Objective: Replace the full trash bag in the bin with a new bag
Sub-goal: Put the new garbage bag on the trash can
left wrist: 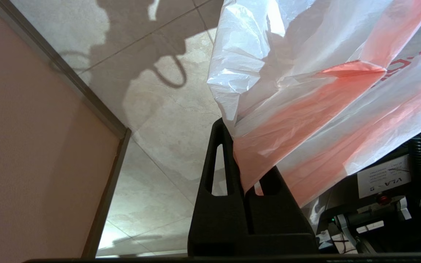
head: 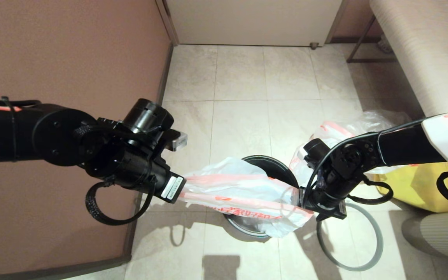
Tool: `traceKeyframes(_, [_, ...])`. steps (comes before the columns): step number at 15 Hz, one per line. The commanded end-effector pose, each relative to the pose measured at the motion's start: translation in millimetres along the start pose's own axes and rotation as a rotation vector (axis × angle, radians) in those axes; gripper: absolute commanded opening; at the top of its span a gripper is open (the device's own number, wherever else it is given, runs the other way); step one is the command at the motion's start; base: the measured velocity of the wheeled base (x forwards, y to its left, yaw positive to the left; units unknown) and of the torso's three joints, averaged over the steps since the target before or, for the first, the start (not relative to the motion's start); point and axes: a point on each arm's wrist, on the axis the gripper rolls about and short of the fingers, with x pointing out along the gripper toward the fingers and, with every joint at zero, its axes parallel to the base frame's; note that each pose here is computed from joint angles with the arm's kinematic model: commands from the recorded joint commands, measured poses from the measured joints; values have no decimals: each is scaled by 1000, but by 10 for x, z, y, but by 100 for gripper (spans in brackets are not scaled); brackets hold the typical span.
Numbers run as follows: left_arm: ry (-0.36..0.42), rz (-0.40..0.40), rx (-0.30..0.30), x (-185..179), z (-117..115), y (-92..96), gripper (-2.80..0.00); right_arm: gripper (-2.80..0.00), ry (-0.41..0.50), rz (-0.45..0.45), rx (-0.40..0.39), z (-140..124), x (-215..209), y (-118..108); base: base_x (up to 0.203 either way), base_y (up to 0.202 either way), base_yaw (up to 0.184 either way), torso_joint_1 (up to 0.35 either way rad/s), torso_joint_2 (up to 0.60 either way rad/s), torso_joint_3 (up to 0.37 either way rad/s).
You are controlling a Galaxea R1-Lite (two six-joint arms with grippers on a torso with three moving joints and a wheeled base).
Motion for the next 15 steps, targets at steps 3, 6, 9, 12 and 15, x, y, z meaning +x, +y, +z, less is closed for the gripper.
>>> traceKeyframes(3, [3,1,1,2,-1,-2,-280,-280,30,15,-12,-73,-43,34,0,0,0,0,0,0])
traceKeyframes(6, [1,1,-1,-1,1,3,-280,-280,72,34,-45,-178,-6,137,0,0,0,0,0,0])
traceKeyframes(9, [-36,2,-11,30,49,5,-280,-280,15,60,-8,-49,-202,28,0,0,0,0,0,0])
traceKeyframes(12, [-207,-26,-43,114,166,-21,-280,-280,-134,128,19,254,-672,-258,0,0,0,0,0,0])
traceKeyframes(15, [-227,-42,-48,479,190,-112,-280,-280,-98,97,4,253,-529,-317,0,0,0,0,0,0])
